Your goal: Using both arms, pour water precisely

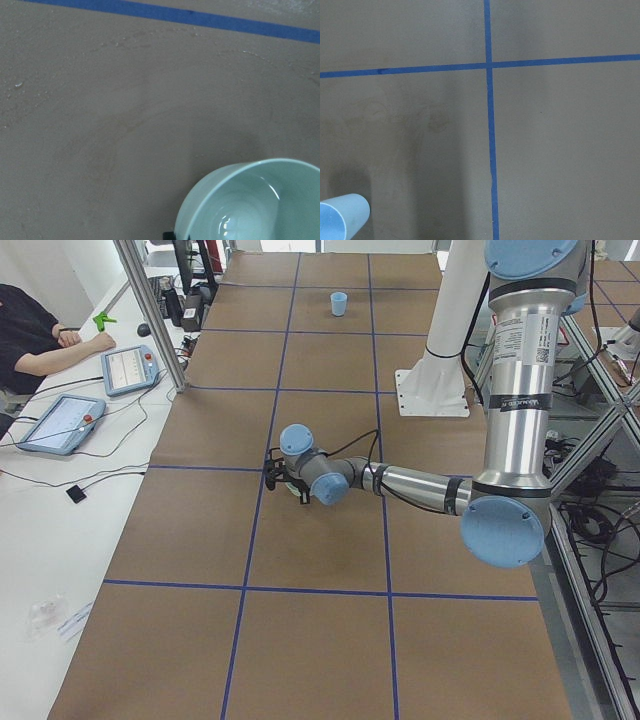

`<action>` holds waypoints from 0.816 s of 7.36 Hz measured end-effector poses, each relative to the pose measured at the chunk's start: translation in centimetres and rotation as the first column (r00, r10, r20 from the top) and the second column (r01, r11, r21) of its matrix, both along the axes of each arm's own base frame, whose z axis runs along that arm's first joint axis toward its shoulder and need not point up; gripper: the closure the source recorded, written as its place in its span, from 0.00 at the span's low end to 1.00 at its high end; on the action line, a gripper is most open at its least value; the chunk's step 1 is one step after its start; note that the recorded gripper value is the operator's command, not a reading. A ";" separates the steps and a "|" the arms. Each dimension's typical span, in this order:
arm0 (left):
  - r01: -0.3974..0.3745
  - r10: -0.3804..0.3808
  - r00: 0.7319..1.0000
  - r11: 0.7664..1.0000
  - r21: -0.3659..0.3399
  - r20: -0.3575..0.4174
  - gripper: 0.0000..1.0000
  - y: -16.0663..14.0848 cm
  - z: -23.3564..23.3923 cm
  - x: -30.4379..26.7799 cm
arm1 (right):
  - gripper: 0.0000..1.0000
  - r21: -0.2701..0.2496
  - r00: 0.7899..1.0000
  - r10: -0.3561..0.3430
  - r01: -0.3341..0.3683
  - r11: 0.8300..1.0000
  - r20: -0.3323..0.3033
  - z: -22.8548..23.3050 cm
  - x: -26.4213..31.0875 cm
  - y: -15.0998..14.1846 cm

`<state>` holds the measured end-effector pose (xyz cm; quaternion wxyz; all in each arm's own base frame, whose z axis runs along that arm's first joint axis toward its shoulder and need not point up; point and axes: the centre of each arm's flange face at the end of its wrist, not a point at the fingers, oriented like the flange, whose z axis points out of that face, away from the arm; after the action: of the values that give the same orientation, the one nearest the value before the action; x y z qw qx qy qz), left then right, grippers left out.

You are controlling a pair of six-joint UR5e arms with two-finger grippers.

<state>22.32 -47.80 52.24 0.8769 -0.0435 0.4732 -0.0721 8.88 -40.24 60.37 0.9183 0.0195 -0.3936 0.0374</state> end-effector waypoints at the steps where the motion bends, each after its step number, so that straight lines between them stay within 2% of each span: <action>1: 0.021 -0.022 0.999 0.999 -0.040 -0.026 1.00 -1.8 -4.2 -2.0 | 0.01 0.001 1.000 0.000 0.000 1.000 0.000 0.0 0.0 0.0; 3: 0.051 -0.055 0.998 0.994 -0.101 -0.030 1.00 -5.3 -15.0 -1.3 | 0.01 0.001 1.000 0.000 0.000 1.000 0.000 0.0 0.0 0.0; 4: 0.068 -0.073 0.997 0.988 -0.140 -0.026 1.00 -5.9 -20.2 1.6 | 0.01 0.001 1.000 0.000 0.000 1.000 0.000 0.0 0.0 0.0; 6: 0.106 -0.106 0.994 0.973 -0.206 0.011 1.00 -3.3 -28.6 13.2 | 0.01 0.000 1.000 0.000 0.000 1.000 -0.001 0.0 0.0 0.0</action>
<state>35.49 -51.09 23.64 0.8625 -0.1086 0.4650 -0.1675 8.88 -40.21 60.40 0.9186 0.0195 -0.3929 0.0373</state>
